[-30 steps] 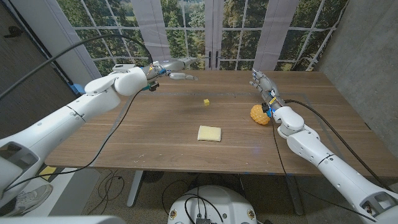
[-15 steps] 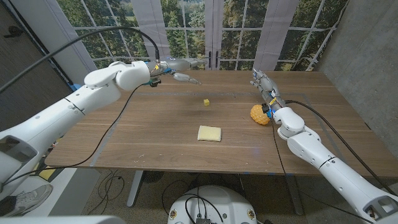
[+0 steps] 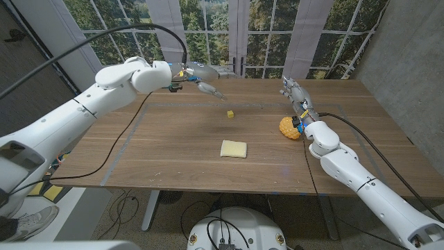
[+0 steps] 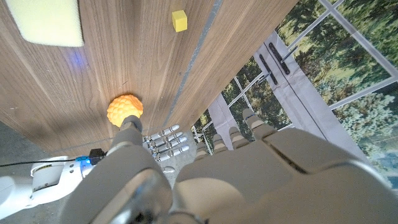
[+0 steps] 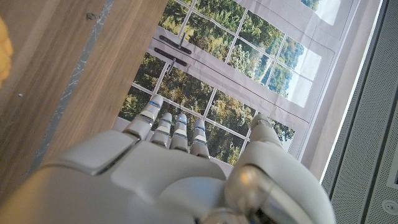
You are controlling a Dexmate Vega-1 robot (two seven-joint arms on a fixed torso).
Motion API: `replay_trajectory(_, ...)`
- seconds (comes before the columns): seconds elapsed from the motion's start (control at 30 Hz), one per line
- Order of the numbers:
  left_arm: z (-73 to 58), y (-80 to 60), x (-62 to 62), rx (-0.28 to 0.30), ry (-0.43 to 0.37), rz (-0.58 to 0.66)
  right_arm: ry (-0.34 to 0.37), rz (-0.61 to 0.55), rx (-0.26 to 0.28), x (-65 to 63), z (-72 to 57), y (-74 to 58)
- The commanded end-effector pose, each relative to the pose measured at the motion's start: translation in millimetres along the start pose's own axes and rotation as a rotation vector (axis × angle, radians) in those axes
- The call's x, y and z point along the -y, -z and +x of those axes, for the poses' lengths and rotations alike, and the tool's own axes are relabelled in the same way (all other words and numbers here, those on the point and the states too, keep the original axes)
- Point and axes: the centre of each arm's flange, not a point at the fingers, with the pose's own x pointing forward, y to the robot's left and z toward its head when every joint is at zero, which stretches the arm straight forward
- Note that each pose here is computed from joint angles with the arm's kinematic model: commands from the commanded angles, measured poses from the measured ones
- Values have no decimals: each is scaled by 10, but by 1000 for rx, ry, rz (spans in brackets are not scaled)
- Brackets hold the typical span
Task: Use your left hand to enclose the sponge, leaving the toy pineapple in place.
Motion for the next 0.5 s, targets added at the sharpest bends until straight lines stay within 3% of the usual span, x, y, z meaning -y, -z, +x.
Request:
replay_trajectory(0.03,47,-85,-148,47,74,157,24,-4,11,-38,-64,-19)
replay_trajectory(0.5,106,-396,-327,141,113,361,62,0,26,-32,-159,-10)
